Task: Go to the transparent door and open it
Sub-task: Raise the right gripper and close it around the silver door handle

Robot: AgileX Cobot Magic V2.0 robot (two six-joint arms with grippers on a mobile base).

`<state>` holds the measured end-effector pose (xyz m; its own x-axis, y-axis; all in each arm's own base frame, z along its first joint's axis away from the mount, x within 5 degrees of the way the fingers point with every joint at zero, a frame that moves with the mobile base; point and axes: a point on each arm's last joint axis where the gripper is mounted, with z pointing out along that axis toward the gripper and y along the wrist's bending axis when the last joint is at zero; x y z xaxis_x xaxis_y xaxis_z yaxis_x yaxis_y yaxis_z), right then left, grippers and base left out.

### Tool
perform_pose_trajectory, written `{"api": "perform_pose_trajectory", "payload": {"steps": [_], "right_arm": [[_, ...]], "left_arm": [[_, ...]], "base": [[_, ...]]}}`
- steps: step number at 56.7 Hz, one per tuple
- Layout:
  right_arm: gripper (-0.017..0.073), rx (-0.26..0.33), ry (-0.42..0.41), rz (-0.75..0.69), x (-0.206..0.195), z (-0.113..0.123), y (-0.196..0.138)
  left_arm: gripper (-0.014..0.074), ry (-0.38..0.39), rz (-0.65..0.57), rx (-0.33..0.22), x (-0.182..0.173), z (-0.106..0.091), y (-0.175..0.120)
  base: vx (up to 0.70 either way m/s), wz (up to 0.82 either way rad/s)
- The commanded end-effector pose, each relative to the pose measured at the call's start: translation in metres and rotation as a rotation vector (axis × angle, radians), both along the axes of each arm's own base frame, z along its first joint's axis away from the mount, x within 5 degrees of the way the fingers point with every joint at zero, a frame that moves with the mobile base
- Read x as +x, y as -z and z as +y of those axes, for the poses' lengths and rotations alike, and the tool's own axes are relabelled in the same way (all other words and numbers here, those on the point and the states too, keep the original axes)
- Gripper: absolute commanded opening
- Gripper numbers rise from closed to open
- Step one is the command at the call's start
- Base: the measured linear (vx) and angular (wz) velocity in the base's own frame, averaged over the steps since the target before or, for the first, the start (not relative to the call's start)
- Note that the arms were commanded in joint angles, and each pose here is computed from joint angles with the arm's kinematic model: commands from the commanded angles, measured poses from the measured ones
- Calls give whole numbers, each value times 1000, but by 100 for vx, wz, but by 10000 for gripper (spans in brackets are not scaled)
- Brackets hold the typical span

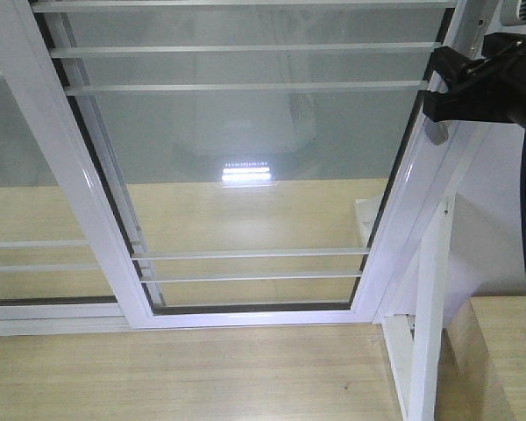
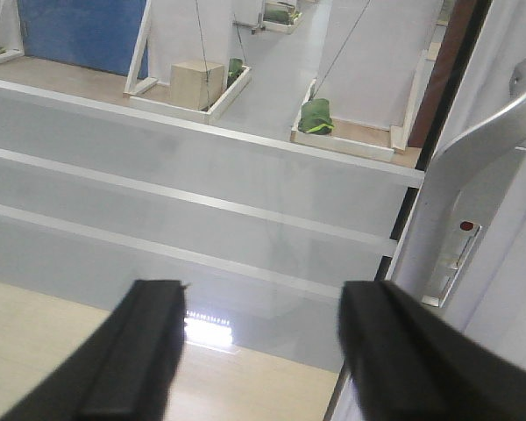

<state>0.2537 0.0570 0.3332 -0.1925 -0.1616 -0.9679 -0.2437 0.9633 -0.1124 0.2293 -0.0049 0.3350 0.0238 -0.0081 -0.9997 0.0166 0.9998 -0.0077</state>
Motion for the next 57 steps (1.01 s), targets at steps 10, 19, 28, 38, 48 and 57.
{"api": "perform_pose_trajectory", "payload": {"steps": [10, 19, 28, 38, 48, 57], "right_arm": [[726, 24, -5, -182, -1, 0, -29], [694, 40, 33, -235, 1, -10, -34], [654, 54, 133, -212, 7, -34, -31], [603, 29, 149, -183, 18, -38, -20], [573, 30, 147, -180, 39, -37, -1], [573, 26, 145, -192, 58, -35, 17]], "left_arm": [[631, 2, -151, -16, -1, -1, -24], [666, 2, -138, -16, 0, -1, -22], [650, 2, -138, -16, 0, -1, -22], [608, 2, -138, -16, 0, -1, -22], [576, 2, -138, -16, 0, -1, -22], [575, 2, -138, -16, 0, -1, -22]], "base": [[0, 0], [0, 0], [0, 0], [0, 0], [0, 0], [0, 0]]}}
